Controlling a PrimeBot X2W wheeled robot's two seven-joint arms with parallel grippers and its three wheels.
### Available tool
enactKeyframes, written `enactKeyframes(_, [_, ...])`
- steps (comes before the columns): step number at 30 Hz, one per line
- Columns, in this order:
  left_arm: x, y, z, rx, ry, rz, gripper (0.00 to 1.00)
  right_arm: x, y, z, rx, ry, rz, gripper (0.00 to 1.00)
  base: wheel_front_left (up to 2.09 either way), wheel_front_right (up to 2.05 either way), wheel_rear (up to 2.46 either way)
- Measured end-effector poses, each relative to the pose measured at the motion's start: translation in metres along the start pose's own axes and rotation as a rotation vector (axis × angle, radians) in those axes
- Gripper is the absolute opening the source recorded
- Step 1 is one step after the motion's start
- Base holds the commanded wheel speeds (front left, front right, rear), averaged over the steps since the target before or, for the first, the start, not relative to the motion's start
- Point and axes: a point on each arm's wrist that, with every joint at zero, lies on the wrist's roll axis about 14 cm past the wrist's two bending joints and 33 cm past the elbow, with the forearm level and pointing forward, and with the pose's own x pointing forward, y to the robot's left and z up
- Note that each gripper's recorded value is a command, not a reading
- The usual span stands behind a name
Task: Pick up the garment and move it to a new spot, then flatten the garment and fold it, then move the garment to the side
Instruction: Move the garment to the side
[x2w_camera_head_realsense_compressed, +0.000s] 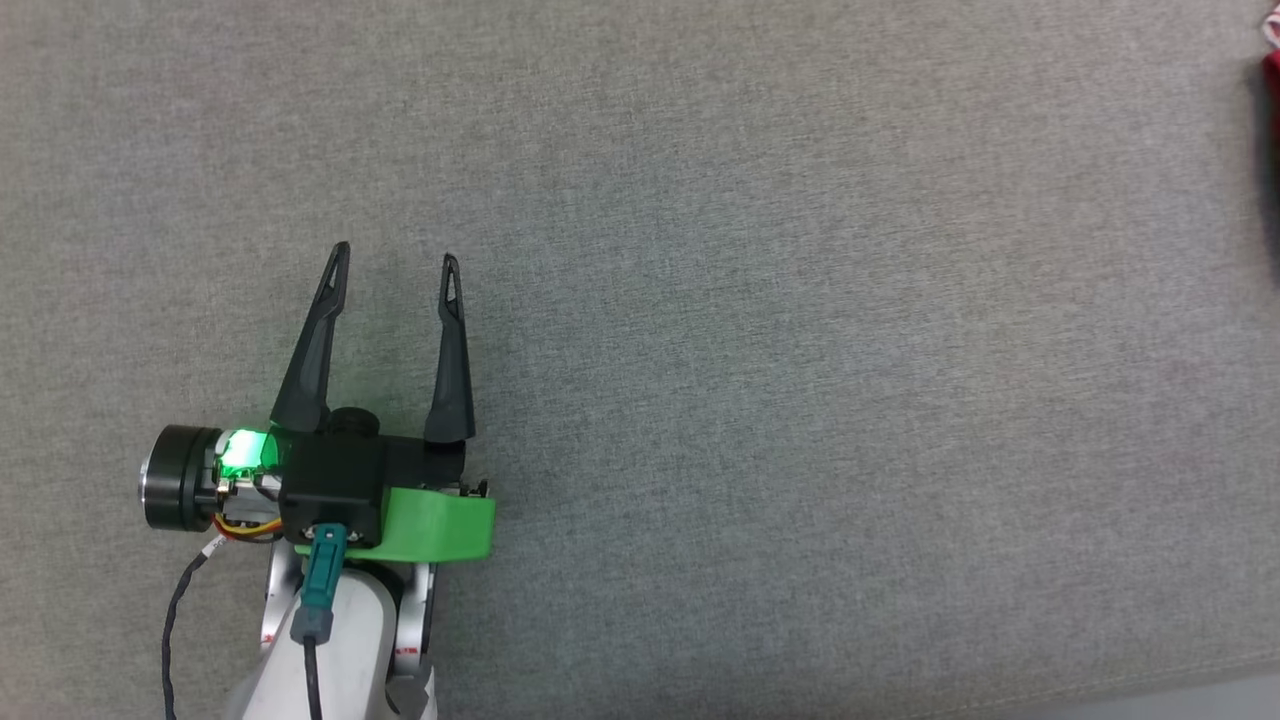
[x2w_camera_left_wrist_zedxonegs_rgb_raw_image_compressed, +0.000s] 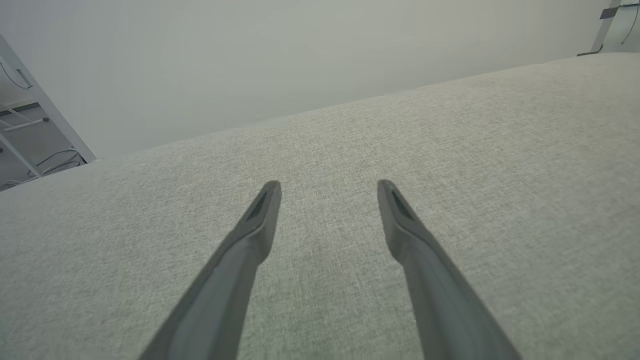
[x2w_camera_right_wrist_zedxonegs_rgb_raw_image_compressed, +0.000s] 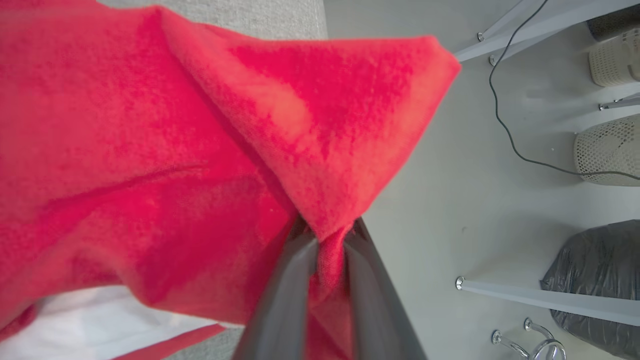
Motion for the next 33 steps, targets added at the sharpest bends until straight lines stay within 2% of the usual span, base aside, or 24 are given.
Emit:
enactKeyframes(4, [-0.003,0.003,-0.005,0.008,0.015,0.009,1.0,0.011,-0.004,-0.006,0.012,0.012,-0.027,0.0,0.0,0.0,0.0])
enactKeyframes(5, [-0.003,0.004,-0.005,0.012,0.016,0.013,1.0,0.013,-0.004,-0.005,0.019,0.003,-0.034,0.31,0.0,0.0,0.0])
enactKeyframes(6, [-0.003,0.004,-0.005,0.015,0.015,0.014,1.0,0.014,-0.003,-0.003,0.022,-0.011,-0.034,1.0,0.0,0.0,0.0])
enactKeyframes(10, [-0.007,0.004,0.01,0.011,-0.011,0.021,1.0,0.004,-0.01,0.005,0.04,-0.107,-0.061,1.0,0.0,0.0,0.0])
enactKeyframes(11, [-0.011,0.005,0.021,0.006,-0.028,0.027,1.0,-0.013,-0.025,0.022,0.022,-0.226,-0.1,1.0,0.0,0.0,0.0])
enactKeyframes(12, [-0.015,0.006,0.024,0.007,-0.029,0.031,1.0,-0.02,-0.027,0.03,0.013,-0.277,-0.107,1.0,0.0,0.0,0.0])
enactKeyframes(16, [-0.034,0.011,0.032,-0.003,-0.02,0.056,1.0,-0.05,-0.02,0.069,0.019,-0.525,-0.093,1.0,0.0,0.0,0.0])
enactKeyframes(21, [-0.054,0.019,0.047,0.001,-0.035,0.087,1.0,-0.087,0.001,0.107,0.032,-0.725,-0.042,1.0,0.0,0.0,0.0])
enactKeyframes(26, [-0.07,0.03,0.065,0.002,-0.068,0.129,1.0,-0.155,0.03,0.163,0.068,-1.026,0.018,1.0,0.0,0.0,0.0])
enactKeyframes(33, [-0.092,0.039,0.079,0.009,-0.092,0.155,1.0,-0.208,0.107,0.141,0.126,-1.19,0.136,1.0,0.0,0.0,0.0])
